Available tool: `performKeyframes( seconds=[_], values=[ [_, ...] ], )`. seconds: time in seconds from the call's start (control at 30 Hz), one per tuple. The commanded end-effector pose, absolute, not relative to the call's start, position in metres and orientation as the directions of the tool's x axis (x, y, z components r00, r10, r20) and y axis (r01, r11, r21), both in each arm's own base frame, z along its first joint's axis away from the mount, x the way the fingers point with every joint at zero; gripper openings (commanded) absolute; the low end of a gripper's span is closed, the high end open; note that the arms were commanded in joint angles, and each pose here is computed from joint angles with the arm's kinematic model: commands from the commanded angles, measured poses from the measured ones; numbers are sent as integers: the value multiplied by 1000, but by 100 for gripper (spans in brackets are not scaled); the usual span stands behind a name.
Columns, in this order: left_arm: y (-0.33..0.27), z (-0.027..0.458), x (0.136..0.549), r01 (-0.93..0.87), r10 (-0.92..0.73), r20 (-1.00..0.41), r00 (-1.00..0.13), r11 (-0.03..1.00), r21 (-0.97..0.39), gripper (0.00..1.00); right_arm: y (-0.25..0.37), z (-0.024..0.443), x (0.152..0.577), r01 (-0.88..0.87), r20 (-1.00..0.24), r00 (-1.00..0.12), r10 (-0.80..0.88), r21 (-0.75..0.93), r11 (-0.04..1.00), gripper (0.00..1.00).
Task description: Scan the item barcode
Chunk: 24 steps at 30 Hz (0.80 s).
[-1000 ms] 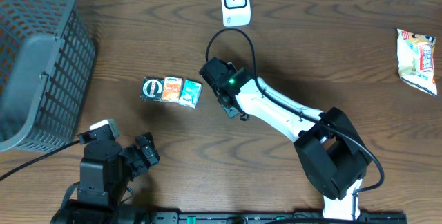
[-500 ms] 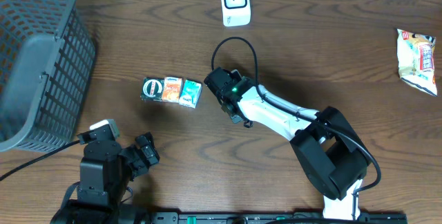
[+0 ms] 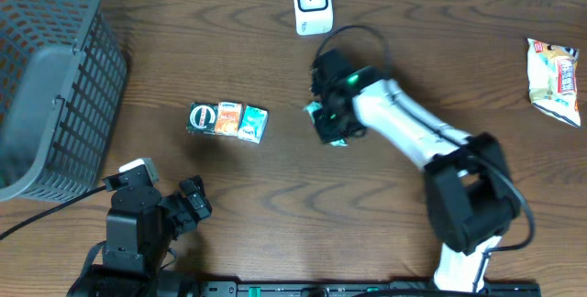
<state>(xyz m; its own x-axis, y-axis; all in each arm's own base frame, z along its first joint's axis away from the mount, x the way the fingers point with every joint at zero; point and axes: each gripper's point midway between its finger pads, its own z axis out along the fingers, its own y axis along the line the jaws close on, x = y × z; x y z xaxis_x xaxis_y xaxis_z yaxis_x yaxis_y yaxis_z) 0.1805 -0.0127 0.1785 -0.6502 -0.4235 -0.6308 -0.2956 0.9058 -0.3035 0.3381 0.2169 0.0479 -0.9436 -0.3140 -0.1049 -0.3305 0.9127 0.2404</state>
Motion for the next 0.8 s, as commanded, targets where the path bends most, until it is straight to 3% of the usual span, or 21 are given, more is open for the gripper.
performKeyframes(
  seconds=[0.0,0.13,0.57,0.7,0.77],
  values=[
    [-12,180,180,-295,-424,-636,-645,906,-304,98,245,107,328,-395,-187,-910,-369,660,639,1],
    [-12,180,180,-295,-423,-636,-645,906,-304,97,227,118,322,-361,-181,-915,-361,767,530,1],
    [-12,180,180,-295,-423,-636,-645,906,-304,98,217,86,274,-175,-46,-950,-308,897,405,3],
    [-12,180,180,-295,-423,-636,-645,906,-304,98,211,64,265,-122,14,-958,-287,885,449,8],
    [-12,180,180,-295,-423,-636,-645,906,-304,98,198,42,267,-54,97,-968,-232,823,566,8]
  ],
)
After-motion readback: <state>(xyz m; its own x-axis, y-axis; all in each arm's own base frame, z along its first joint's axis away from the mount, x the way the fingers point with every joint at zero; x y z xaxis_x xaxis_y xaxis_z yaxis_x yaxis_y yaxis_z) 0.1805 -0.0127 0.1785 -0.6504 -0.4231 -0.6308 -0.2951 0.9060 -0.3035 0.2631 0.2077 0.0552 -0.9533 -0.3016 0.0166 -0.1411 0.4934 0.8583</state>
